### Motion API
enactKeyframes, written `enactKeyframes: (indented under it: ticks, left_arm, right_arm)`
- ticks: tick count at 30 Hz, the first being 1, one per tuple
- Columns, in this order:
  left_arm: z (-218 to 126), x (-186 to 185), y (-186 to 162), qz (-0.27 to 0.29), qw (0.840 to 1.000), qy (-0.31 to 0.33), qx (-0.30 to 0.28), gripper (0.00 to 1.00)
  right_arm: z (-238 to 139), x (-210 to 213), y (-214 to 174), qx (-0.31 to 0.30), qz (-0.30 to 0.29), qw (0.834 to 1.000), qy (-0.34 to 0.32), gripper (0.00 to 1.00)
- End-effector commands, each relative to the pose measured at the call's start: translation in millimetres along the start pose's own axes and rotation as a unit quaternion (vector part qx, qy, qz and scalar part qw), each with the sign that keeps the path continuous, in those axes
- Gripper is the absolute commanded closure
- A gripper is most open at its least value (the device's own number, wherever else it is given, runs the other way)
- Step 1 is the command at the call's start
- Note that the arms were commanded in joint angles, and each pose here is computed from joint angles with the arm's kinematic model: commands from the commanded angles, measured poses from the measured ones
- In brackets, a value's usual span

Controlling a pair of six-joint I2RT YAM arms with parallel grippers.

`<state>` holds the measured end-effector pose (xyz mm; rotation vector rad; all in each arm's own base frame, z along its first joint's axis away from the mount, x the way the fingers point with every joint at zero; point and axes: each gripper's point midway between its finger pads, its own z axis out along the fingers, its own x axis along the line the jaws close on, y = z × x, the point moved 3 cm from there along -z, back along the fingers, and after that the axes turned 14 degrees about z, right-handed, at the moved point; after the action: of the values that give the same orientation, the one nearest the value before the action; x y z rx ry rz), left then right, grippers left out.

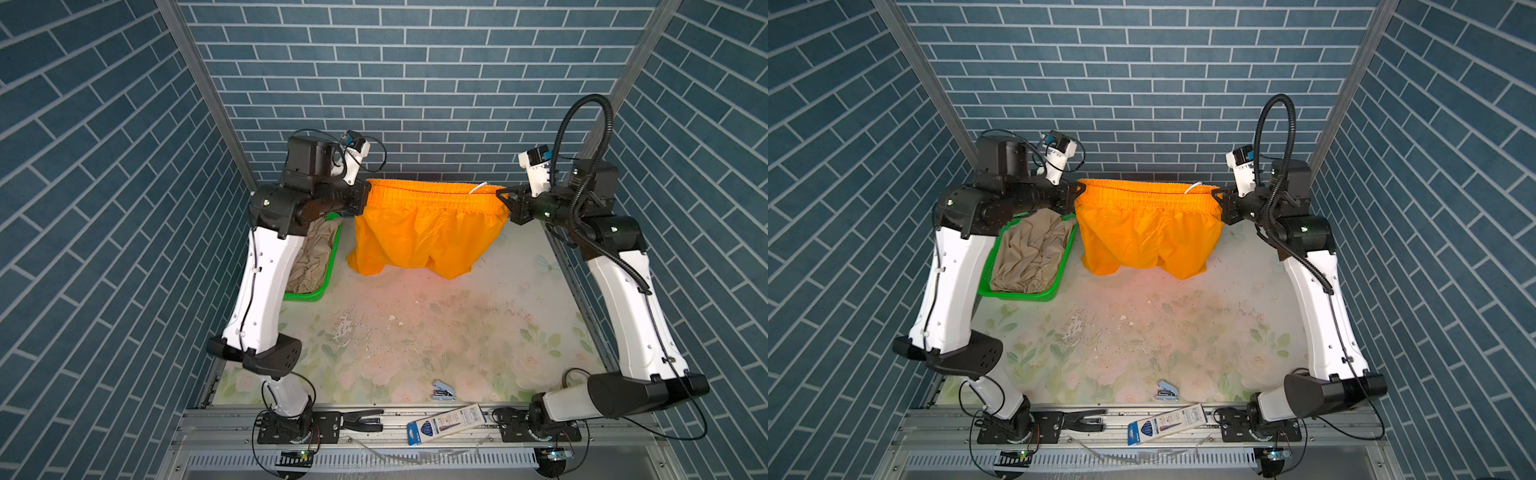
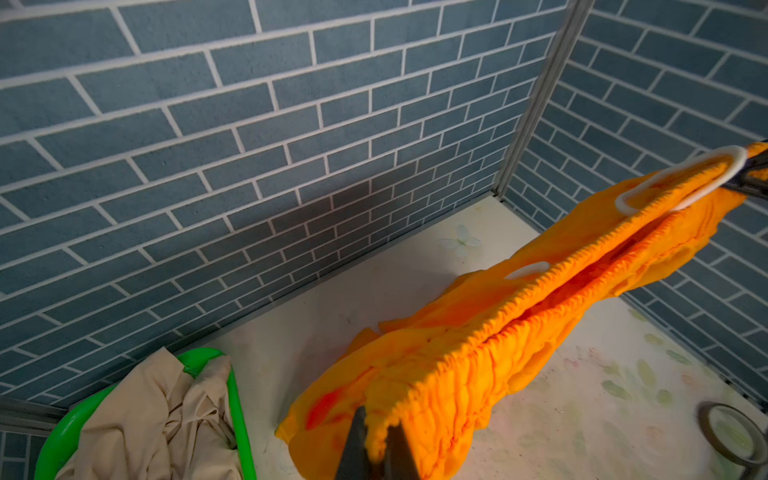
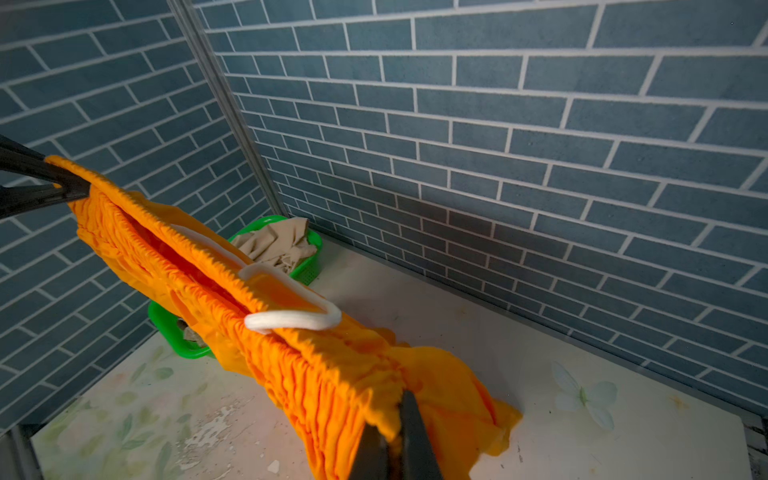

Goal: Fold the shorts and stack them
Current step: 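Hold the shorts up by the waistband with both grippers, letting them hang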

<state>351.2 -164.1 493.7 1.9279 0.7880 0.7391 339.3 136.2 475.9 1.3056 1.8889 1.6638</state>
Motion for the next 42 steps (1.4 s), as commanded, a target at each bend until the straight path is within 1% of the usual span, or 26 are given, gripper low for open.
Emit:
enactKeyframes:
  ticks: [1,4,6,9,12,14,16,19,22,25,27,29,30,32,33,35,37,38,40,41,42]
  left_arm:
    - [-62,-10,-3,-0.020,1.000,0.006,-0.016,0.97]
    - [-95,-15,-4,-0.026,0.999,0.020,-0.027,0.97]
    - [-107,-19,-8,-0.029,0.999,0.019,-0.018,0.97]
    - [-99,-15,-15,-0.042,0.999,0.021,0.010,0.97]
    - [-66,-5,-28,-0.063,0.996,0.008,0.060,0.99]
    - [-34,5,-40,-0.077,0.993,-0.010,0.093,1.00]
    - [5,18,-49,-0.091,0.989,-0.035,0.109,1.00]
    - [55,49,-57,-0.111,0.988,-0.040,0.104,1.00]
    - [93,79,-58,-0.137,0.987,-0.044,0.072,1.00]
    - [109,105,-56,-0.157,0.987,-0.024,0.040,1.00]
    - [102,115,-43,-0.146,0.989,-0.008,0.009,1.00]
    - [85,121,-22,-0.124,0.992,0.021,-0.028,1.00]
    - [71,120,-7,-0.104,0.993,0.025,-0.055,1.00]
    - [43,118,18,-0.068,0.992,0.045,-0.098,1.00]
    - [29,115,29,-0.052,0.990,0.051,-0.118,1.00]
    - [11,109,41,-0.030,0.988,0.055,-0.142,1.00]
    - [5,100,42,-0.015,0.987,0.041,-0.154,1.00]
    - [8,97,38,-0.013,0.988,0.036,-0.152,1.00]
    - [19,89,21,-0.009,0.989,0.027,-0.143,1.00]
    - [25,84,11,0.001,0.990,0.024,-0.137,1.00]
    - [35,77,-2,0.015,0.992,0.034,-0.124,1.00]
  right_arm:
    - [-62,28,4,-0.015,0.024,1.000,0.005,1.00]
    - [-94,49,10,-0.042,0.031,0.999,0.017,1.00]
    - [-105,53,11,-0.047,0.038,0.998,0.010,1.00]
    - [-101,44,14,-0.049,0.052,0.997,-0.014,1.00]
    - [-73,22,14,-0.022,0.065,0.997,-0.040,1.00]
    - [-48,4,15,-0.003,0.069,0.996,-0.061,1.00]
    - [-18,-17,18,0.016,0.069,0.995,-0.077,1.00]
    - [23,-47,28,0.029,0.068,0.992,-0.098,1.00]
    - [57,-71,45,0.016,0.057,0.992,-0.108,1.00]
    - [85,-88,62,-0.012,0.050,0.994,-0.101,1.00]
    - [91,-88,75,-0.041,0.044,0.995,-0.085,1.00]
    - [92,-84,86,-0.064,0.040,0.995,-0.063,1.00]
    - [90,-76,91,-0.073,0.031,0.996,-0.037,1.00]
    - [79,-64,98,-0.086,0.017,0.996,-0.014,1.00]
    - [73,-60,100,-0.090,0.010,0.996,-0.013,1.00]
    - [61,-51,102,-0.100,-0.003,0.995,-0.011,1.00]
    - [49,-43,98,-0.113,-0.022,0.993,-0.006,1.00]
    - [45,-42,93,-0.120,-0.030,0.992,-0.005,1.00]
    - [38,-41,74,-0.134,-0.052,0.990,-0.006,1.00]
    - [33,-40,65,-0.142,-0.065,0.988,-0.008,1.00]
    - [33,-46,44,-0.141,-0.069,0.987,-0.017,1.00]
